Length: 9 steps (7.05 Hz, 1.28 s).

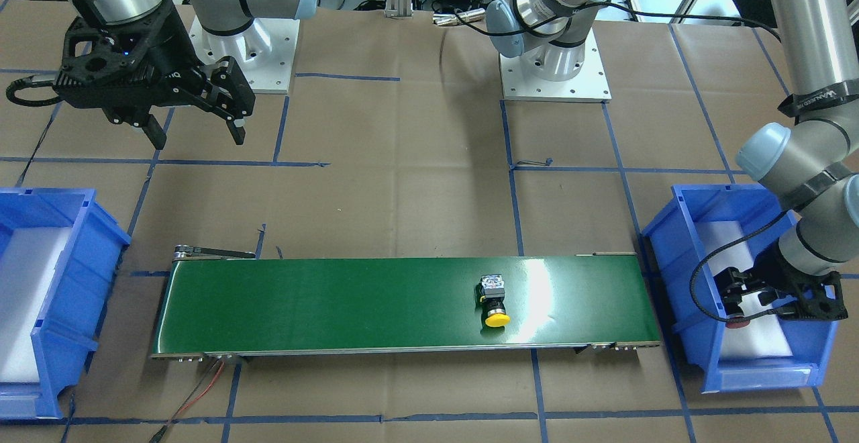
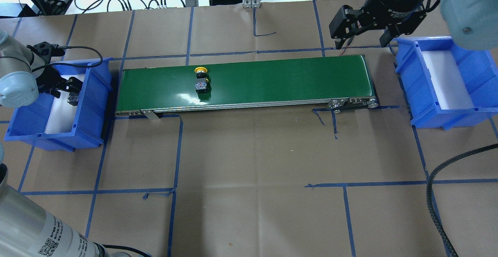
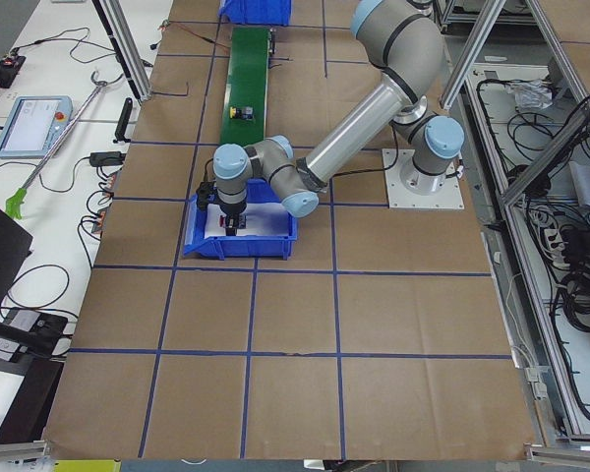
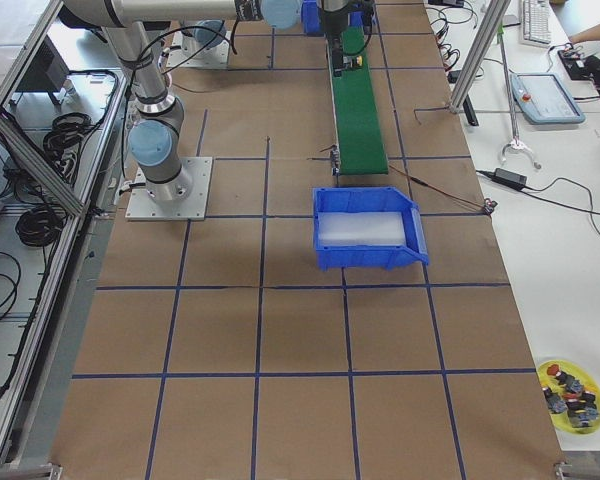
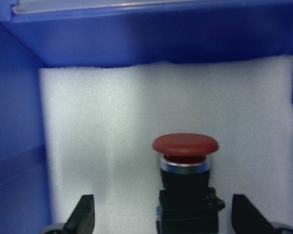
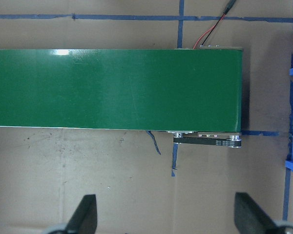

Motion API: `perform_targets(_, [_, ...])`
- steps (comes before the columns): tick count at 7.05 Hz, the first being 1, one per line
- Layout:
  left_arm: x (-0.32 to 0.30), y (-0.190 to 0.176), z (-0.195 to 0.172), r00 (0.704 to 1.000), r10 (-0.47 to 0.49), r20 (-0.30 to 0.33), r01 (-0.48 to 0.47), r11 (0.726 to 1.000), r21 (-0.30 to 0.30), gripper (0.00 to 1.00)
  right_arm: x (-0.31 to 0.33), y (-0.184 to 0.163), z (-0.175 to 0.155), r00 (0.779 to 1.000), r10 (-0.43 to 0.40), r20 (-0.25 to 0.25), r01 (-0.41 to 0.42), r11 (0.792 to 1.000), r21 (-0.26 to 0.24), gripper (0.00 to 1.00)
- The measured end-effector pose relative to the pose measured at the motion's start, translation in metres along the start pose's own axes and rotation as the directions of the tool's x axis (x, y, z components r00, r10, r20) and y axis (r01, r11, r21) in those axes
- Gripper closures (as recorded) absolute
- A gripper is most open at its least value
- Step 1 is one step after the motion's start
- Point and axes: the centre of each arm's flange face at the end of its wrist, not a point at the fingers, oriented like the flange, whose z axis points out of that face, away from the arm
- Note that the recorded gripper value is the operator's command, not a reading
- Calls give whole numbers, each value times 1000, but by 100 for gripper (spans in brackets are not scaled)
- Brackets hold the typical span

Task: Transport two buttons from left to right
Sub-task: 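Lower the left gripper into the bin and grasp the red button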

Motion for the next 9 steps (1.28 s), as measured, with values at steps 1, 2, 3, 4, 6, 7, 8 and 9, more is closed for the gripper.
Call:
perform_targets(1, [1,0,2,1000,-1,-2,1,1000,-2,55,0,0,0,1000,0,1,0,1000,0,0])
perform_targets(2, [2,-1,2,1000,0,-4,0,1000,-2,72,0,0,-1,1000,0,1,0,1000,2,0])
perform_targets(3, [5,-3,2,1000,2,-5,-2,1000,-2,85,0,1,-2,1000,0,1,0,1000,4,0])
perform_targets(4, [5,-5,-2,1000,4,-3,-4,1000,0,92,0,1,-3,1000,0,1,0,1000,5,0])
perform_targets(6, [4,-9,-25,1000,6,8,-6,1000,15,92,0,1,-3,1000,0,1,0,1000,5,0])
perform_targets(7, [4,-11,-45,1000,7,10,-7,1000,18,92,0,1,-3,1000,0,1,0,1000,5,0])
perform_targets(8, [4,-11,-73,1000,8,5,-8,1000,8,92,0,1,-3,1000,0,1,0,1000,5,0])
perform_targets(9, [4,-11,-108,1000,7,-3,-7,1000,-9,92,0,1,-3,1000,0,1,0,1000,6,0])
